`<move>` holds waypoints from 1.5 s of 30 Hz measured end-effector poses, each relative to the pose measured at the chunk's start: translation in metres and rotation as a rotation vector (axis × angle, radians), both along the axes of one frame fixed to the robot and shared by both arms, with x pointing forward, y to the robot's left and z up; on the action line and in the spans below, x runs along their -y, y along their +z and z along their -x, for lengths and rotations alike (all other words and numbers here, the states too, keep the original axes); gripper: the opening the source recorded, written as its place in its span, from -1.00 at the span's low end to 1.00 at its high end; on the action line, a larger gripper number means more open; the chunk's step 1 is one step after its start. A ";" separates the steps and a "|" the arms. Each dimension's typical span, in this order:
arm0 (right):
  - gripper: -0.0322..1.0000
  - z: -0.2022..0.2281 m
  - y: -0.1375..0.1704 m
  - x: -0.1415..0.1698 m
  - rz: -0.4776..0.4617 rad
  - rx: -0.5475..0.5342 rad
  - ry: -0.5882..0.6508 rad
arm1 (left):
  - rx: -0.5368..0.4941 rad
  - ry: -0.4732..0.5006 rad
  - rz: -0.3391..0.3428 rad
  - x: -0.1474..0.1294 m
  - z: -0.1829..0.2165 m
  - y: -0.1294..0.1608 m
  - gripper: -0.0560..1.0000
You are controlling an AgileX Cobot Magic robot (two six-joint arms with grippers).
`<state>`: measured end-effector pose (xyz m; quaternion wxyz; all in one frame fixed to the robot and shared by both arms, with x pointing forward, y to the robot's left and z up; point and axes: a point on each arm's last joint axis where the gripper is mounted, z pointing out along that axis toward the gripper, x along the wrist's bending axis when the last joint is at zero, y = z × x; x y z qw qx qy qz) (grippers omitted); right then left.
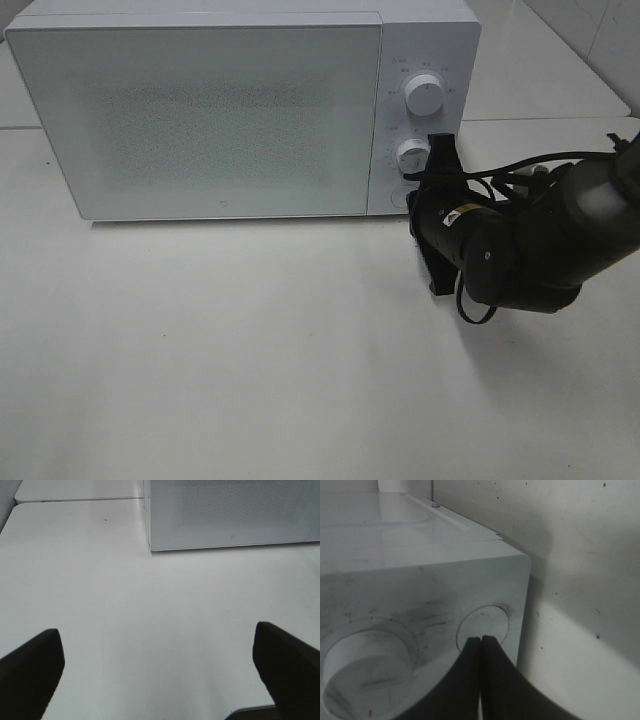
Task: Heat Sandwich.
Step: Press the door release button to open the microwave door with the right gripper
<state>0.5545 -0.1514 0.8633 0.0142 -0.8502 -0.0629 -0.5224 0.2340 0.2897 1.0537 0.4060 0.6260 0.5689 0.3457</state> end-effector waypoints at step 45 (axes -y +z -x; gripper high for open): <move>-0.91 -0.037 -0.018 -0.014 -0.078 0.044 -0.118 | 0.000 0.000 0.000 0.000 0.000 0.000 0.94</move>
